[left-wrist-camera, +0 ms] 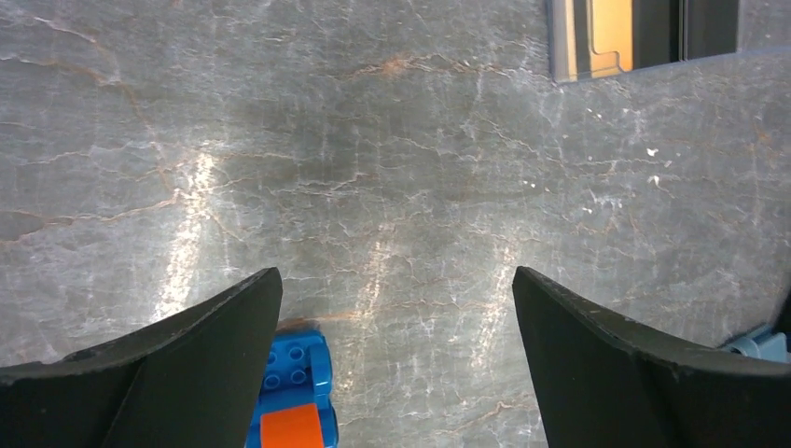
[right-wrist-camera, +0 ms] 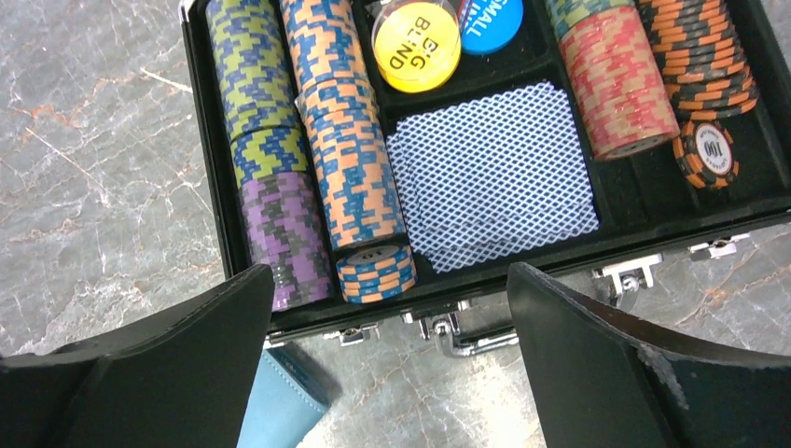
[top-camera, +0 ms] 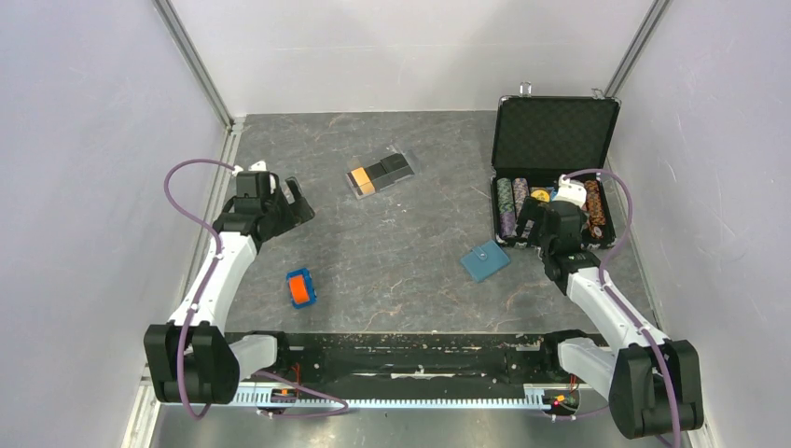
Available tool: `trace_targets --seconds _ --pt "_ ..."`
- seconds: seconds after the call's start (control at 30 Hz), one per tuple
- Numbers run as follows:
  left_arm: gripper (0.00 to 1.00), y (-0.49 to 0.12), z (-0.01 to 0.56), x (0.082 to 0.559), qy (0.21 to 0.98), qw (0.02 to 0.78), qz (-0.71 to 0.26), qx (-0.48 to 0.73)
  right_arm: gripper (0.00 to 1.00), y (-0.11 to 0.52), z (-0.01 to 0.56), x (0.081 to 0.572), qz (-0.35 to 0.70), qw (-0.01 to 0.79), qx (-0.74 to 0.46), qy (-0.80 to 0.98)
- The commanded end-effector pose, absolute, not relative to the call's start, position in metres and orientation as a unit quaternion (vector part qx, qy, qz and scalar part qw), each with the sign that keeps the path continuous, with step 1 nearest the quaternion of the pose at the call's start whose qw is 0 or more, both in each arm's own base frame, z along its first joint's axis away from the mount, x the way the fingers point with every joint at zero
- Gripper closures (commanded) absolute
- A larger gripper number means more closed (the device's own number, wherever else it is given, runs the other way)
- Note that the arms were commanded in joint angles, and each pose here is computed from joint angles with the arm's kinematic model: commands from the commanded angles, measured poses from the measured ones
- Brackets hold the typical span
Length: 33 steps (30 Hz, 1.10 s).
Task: Put the credit cards into the card holder
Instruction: Pick up the card holder from the center of the board.
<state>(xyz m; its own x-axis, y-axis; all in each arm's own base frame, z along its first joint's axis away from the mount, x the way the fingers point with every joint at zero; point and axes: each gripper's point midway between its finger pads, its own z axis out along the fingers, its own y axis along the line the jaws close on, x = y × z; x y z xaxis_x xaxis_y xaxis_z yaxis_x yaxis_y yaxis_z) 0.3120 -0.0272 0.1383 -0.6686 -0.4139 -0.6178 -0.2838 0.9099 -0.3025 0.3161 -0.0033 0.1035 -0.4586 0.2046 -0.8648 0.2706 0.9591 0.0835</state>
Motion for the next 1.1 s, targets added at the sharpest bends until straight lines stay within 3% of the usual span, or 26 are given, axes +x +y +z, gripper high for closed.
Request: trace_targets --seconds 0.0,0.2,0.53,0.8,1.07 --pt "0.0 -0.045 0.156 0.315 0.904 0.366 -0.141 -0.173 0.02 0.003 0.113 0.314 -0.017 0.483 0.149 0.863" --pt "0.0 -0.111 0.16 0.311 0.88 0.333 -0.314 -0.127 0.02 0.008 0.096 0.295 -0.005 0.436 0.152 0.887" --pt "0.0 -0.269 0.152 0.281 0.86 0.244 -0.449 -0.004 0.02 0.027 0.061 0.254 0.064 0.353 0.178 0.916" --pt "0.01 -0.369 0.129 0.274 0.855 0.146 -0.489 0.089 0.01 0.059 0.036 0.228 0.171 0.294 0.204 0.918" --pt "0.15 -0.414 0.086 0.283 0.87 0.084 -0.471 0.116 0.1 0.084 0.018 0.216 0.252 0.27 0.234 0.899"
